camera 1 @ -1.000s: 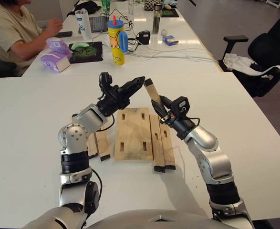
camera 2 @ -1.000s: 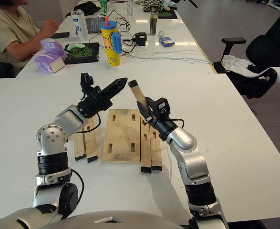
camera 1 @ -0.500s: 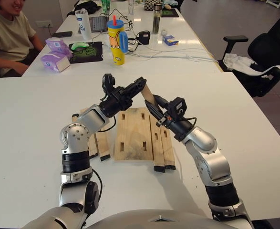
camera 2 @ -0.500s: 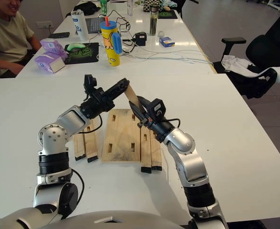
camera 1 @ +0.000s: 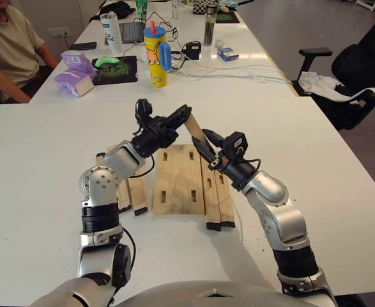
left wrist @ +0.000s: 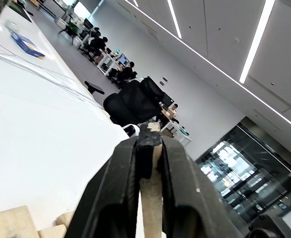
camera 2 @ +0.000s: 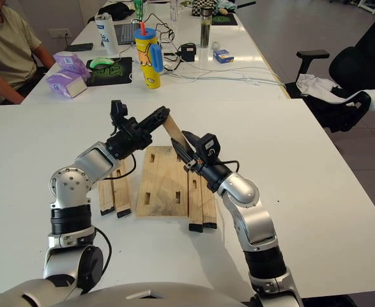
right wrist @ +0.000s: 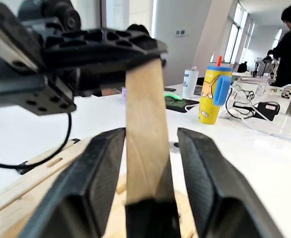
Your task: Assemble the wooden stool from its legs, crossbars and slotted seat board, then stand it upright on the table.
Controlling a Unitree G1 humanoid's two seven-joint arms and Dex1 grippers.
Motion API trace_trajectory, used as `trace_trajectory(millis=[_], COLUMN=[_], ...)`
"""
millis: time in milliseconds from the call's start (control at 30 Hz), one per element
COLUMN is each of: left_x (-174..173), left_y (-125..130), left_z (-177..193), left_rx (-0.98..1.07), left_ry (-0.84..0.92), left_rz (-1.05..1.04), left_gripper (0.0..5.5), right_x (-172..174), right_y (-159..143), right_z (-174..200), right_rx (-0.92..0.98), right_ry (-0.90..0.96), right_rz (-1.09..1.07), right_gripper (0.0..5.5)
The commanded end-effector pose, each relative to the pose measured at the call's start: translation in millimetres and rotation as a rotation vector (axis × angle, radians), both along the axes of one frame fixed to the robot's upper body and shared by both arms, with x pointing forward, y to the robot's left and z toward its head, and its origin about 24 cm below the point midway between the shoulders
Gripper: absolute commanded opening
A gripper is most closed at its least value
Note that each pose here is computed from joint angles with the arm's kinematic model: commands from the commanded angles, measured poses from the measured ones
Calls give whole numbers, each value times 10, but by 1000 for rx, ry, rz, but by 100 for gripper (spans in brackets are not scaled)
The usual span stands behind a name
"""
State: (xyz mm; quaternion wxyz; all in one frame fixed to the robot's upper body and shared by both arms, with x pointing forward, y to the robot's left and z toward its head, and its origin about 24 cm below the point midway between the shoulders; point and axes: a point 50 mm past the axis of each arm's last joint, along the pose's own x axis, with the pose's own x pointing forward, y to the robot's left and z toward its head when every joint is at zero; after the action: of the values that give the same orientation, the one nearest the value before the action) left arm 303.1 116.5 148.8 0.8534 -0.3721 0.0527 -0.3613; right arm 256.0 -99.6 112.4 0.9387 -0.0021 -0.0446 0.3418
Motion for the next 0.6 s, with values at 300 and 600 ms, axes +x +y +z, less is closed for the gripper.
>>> trace_trajectory(millis=[300, 600], left_x=[-629, -663], left_y=[812, 779], left_z=[-207, -437], left_rx=[161, 221], left_ry=[52, 120], left_rz=[853, 916], left_gripper=[43, 43], right_x=[126, 215], right_y=[-419, -426], right_z=[-324, -298], right_rx=[-72, -69], right_ry=[223, 226], right_rz=[-249, -241], right_gripper=[220, 220])
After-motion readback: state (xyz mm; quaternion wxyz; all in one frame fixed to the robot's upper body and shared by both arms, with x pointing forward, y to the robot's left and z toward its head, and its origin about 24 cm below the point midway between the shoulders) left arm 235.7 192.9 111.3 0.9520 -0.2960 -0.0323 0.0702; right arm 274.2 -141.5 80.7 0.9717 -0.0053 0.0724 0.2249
